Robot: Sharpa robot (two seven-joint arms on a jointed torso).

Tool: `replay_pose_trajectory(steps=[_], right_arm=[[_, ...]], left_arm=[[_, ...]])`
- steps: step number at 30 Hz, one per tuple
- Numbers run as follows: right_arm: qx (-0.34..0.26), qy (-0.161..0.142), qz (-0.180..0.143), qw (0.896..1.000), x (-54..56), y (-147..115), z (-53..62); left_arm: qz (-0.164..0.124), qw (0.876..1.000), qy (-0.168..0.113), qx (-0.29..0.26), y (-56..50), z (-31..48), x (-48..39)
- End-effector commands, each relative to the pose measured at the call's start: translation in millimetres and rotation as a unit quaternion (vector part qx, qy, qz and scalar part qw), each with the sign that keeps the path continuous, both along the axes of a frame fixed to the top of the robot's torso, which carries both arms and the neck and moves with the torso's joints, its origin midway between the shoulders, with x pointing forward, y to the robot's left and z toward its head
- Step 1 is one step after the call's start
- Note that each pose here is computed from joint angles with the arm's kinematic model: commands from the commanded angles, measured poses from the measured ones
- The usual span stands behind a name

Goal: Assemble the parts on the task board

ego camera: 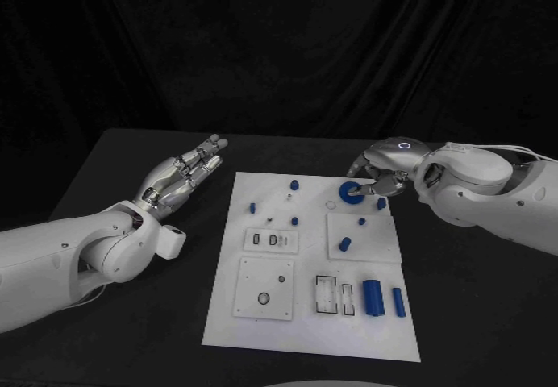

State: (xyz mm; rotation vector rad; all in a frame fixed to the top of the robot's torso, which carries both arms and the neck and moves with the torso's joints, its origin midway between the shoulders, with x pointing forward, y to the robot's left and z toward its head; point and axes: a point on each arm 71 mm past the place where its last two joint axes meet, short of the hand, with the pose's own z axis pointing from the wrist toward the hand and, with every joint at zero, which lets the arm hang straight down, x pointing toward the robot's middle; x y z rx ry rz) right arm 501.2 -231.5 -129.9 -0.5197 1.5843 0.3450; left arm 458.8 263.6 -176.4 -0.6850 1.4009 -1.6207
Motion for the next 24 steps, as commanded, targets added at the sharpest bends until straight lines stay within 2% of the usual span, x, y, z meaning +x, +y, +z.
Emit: replay_pose_trajectory(steps=[1,4,9,24], right_arm=[[0.014,0.017,-0.025,0.999,-0.5,-5,-10.7],[0.017,0.022,-0.026,0.999,-1.7,-5,-17.9],[0.022,0.023,-0.027,0.999,-2.4,-4,-23.3],[0.049,-0.004,-0.022,0.999,-5.8,-7,-23.8]], left_arm=[[-0.011,1.000,-0.006,-0.006,-3.1,2.5,-0.4],[-0.012,1.000,-0.006,-0.006,-3.8,2.3,-0.1],[-0.013,1.000,-0.005,-0.007,-3.9,2.2,0.1],[-0.014,1.000,-0.003,-0.006,-2.7,1.6,0.9]])
